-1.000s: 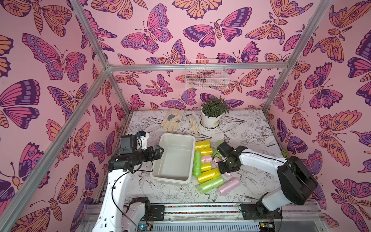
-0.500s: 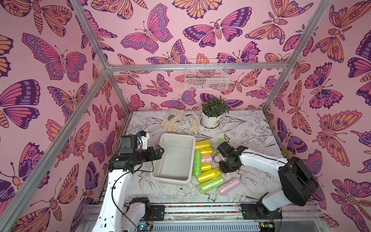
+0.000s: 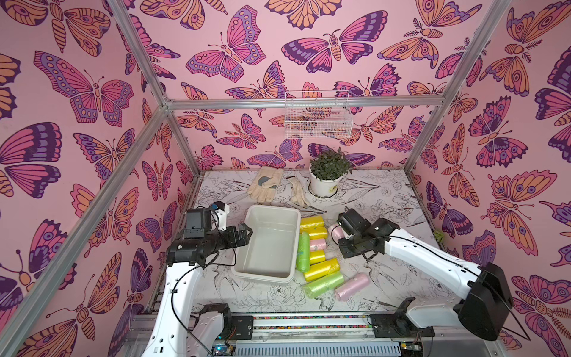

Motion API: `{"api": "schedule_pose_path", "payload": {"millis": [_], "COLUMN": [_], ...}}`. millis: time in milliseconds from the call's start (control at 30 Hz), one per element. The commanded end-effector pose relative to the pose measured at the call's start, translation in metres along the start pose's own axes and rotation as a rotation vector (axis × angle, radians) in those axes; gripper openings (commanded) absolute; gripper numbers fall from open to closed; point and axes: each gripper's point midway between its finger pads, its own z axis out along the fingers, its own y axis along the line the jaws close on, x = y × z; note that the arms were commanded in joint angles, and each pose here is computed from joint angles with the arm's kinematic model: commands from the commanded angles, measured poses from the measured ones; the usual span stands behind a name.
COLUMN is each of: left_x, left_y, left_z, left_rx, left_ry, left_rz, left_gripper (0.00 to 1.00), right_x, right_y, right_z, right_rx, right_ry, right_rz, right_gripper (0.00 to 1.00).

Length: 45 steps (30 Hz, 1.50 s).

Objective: Put the roll of trash bags into the storage box
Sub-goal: Pick up the roll of trash bags from the center of the board, then adjust the storage box at the center of the board.

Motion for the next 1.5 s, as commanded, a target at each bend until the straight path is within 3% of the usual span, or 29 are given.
{"api": "schedule_pose_path", "payload": {"millis": [0,100,300,600,700,1000,1167,1267,1467], "left_x": [0.007,0.009,0.016,0.036,0.038,0.041,0.043,0.043,0.042], "left_y": [0.020,0.034,0.033,0.027,0.031,0.023,0.020,0.018,0.015], "left_z": [0.007,0.013,0.030,0.055,0.059,0.063,0.065,0.064,0.060], "left_rx": [-0.099,-0.163,-0.128,-0.137,-0.158,-0.132,-0.136,-0.135,-0.137], "left_ry": [0.017,0.040,0.112,0.260,0.286,0.309,0.327,0.323,0.308], "left_rz": [-0.018,-0.022,-0.024,0.012,-0.001,0.001,0.003,0.010,0.022], "left_gripper": [1.00,0.99,0.86,0.66,0.50,0.17,0.10,0.11,0.58], "right_x": [-0.025,-0.053,-0.098,-0.131,-0.132,-0.129,-0.137,-0.143,-0.148], "right_y": [0.000,0.008,0.035,0.075,0.084,0.113,0.134,0.148,0.172], "right_z": [-0.043,-0.077,-0.118,-0.109,-0.108,-0.098,-0.092,-0.086,-0.069], "right_rx": [0.013,0.001,-0.040,-0.090,-0.096,-0.143,-0.148,-0.150,-0.175], "right_ry": [-0.082,-0.131,-0.231,-0.232,-0.236,-0.264,-0.291,-0.299,-0.297], "right_rz": [-0.051,-0.088,-0.155,-0.204,-0.219,-0.258,-0.348,-0.412,-0.566], "right_gripper": [0.08,0.05,0.05,0.01,0.01,0.01,0.00,0.00,0.00]}}
